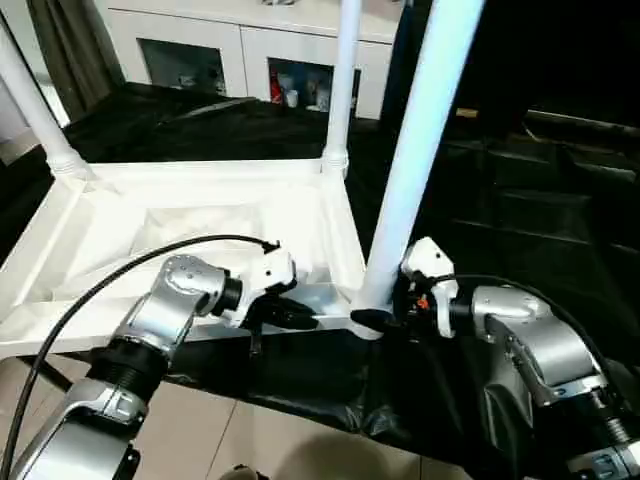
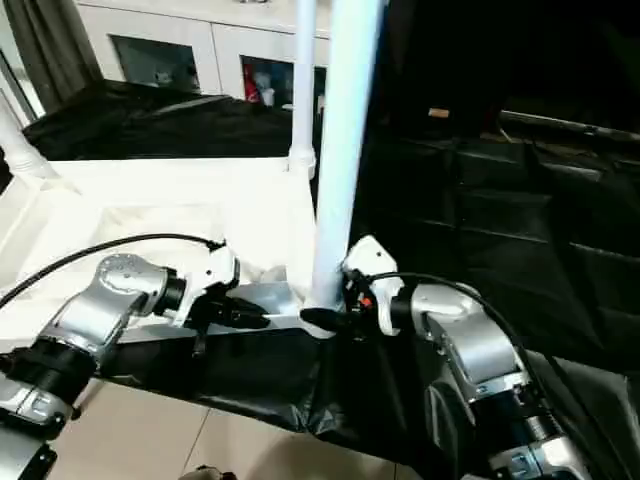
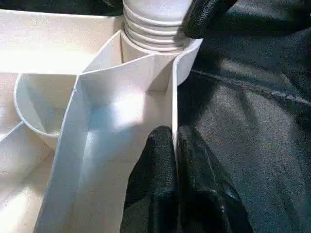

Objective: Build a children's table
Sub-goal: Rotate leg to tighten

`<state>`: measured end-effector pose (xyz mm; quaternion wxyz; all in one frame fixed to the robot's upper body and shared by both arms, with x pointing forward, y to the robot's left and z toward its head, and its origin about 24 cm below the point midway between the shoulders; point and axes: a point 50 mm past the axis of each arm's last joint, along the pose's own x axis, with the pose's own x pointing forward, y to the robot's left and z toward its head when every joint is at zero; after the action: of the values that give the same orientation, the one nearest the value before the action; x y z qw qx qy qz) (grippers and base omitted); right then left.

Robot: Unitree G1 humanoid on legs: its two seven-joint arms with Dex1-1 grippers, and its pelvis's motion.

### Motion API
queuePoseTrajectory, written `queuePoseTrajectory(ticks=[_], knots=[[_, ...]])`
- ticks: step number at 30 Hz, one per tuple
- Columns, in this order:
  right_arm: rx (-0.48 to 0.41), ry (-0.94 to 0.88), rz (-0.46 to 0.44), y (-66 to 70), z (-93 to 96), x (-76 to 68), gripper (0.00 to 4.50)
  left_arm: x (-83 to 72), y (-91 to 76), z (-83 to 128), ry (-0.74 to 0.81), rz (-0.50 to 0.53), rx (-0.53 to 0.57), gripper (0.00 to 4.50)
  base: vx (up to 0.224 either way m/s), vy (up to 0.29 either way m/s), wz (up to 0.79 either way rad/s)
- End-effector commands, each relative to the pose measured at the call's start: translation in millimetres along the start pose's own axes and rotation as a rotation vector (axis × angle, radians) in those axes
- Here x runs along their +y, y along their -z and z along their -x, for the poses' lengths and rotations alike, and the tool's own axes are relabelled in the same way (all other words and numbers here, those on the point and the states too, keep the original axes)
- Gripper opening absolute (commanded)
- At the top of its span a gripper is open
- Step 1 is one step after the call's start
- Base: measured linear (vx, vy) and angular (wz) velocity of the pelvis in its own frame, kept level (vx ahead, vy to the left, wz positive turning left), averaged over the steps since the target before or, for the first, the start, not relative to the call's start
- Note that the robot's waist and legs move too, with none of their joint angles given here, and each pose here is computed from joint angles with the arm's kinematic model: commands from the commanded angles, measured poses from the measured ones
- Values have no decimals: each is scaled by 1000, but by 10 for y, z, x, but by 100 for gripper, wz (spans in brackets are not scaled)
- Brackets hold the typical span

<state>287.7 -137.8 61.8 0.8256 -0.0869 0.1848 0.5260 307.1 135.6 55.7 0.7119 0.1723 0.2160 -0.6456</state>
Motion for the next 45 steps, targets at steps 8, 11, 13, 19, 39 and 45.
queuePoseTrajectory(ticks=[8, 11, 13, 19, 39, 45], knots=[[10, -19, -11, 63, 4, 36, 264, 30, -130, -28, -17, -27, -54, 0, 0, 0, 0], [-22, 47, -76, 120, -25, 8, 262, 88, -112, -61, -91, -1, -41, 0, 0, 0, 0], [-68, 169, -175, 184, -100, -40, 262, 168, -121, -114, -178, 37, -51, 0, 0, 0, 0], [-97, 465, -323, 287, -342, -91, 261, 418, -214, -302, -471, 143, -48, 0, 0, 0, 0], [-127, 301, -105, 0, -220, -142, 374, 316, -214, -240, -291, -1, -63, 0, 0, 0, 0], [-61, 100, -8, -4, 35, -96, 389, 165, -159, -46, -112, -45, -58, 0, 9, 1, 0]])
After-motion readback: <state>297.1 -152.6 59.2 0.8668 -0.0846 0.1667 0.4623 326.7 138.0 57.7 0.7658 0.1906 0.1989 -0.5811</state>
